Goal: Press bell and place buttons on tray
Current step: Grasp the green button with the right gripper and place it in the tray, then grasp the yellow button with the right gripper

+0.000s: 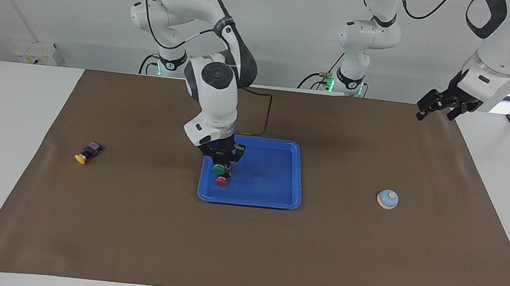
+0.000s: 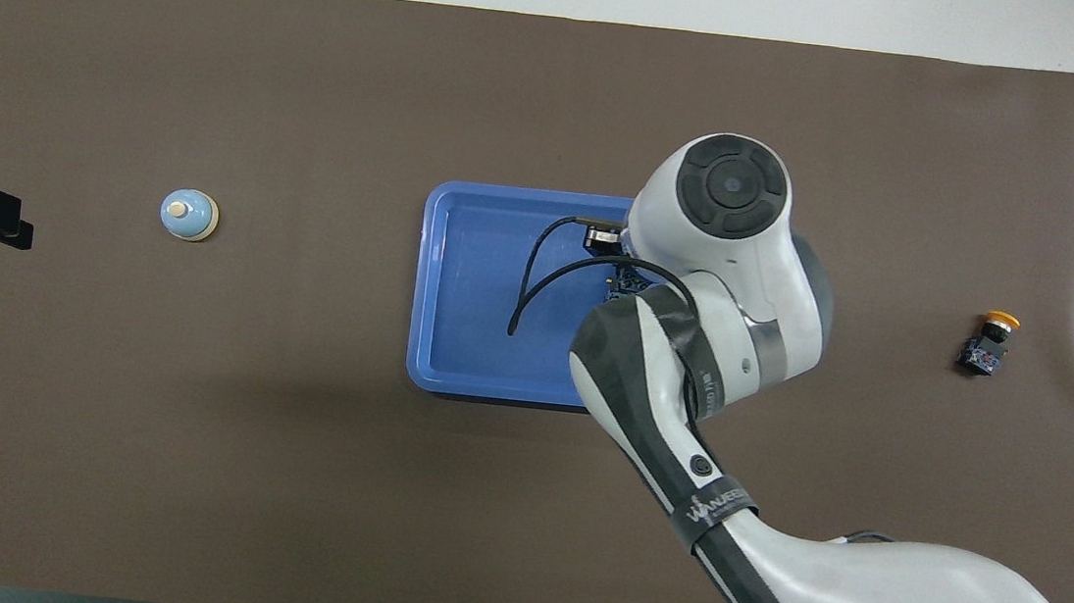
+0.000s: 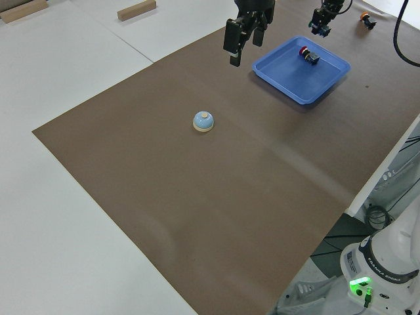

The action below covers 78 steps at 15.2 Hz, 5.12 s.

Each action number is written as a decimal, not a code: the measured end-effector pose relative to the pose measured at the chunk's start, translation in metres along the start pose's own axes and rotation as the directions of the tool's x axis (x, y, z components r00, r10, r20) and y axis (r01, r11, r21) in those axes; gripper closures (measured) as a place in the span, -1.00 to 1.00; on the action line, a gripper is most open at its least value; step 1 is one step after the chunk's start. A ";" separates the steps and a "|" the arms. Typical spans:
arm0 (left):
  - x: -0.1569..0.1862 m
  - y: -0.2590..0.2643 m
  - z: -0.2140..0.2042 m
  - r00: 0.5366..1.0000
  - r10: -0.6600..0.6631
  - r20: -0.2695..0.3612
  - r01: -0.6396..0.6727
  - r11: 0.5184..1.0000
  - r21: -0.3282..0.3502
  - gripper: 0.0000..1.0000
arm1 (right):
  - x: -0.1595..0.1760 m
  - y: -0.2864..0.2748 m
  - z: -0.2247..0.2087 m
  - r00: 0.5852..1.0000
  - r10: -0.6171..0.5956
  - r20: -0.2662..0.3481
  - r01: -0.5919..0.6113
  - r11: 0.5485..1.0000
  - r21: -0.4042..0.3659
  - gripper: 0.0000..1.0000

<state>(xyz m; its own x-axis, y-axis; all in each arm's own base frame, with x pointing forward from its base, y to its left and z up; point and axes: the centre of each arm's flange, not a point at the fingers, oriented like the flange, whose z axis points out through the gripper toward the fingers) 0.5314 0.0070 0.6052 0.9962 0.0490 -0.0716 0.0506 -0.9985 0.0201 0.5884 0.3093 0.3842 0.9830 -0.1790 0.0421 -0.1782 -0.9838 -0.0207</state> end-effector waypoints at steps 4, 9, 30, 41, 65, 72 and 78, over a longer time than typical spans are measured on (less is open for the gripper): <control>0.000 0.000 0.000 1.000 0.000 0.000 0.000 1.000 0.000 -1.00 | -0.021 -0.049 0.037 1.000 -0.013 -0.002 0.013 1.000 0.013 0.14; 0.000 0.000 0.000 1.000 0.000 0.000 0.000 1.000 0.000 -1.00 | -0.028 -0.058 0.069 1.000 -0.026 -0.013 0.026 0.999 0.024 0.14; 0.000 0.000 0.000 1.000 0.000 0.000 0.000 1.000 0.000 -1.00 | 0.039 0.062 -0.039 0.994 0.111 0.022 -0.110 0.994 -0.028 -1.00; 0.000 0.000 0.000 1.000 0.000 0.000 0.000 1.000 0.000 -1.00 | 0.091 0.338 -0.041 0.981 0.117 0.153 -0.099 0.987 -0.124 -1.00; 0.000 0.000 0.000 1.000 0.000 0.000 0.000 1.000 0.000 -1.00 | 0.013 0.488 0.090 0.964 0.264 -0.016 -0.265 0.962 -0.072 -1.00; 0.000 0.000 0.000 1.000 0.000 0.000 0.000 1.000 0.000 -1.00 | 0.013 0.483 0.091 0.958 0.285 -0.016 -0.286 0.956 -0.069 -0.31; 0.000 0.000 0.000 1.000 0.000 0.000 0.000 1.000 0.000 -1.00 | 0.013 0.465 0.089 0.967 0.256 0.005 -0.255 0.964 -0.072 0.17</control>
<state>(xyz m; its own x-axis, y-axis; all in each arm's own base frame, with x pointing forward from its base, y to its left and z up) 0.5314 0.0070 0.6053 0.9962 0.0490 -0.0715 0.0506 -0.9985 0.0201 0.5225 -0.1494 0.2867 0.9047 -0.4251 0.0299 -0.4260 -0.9038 0.0410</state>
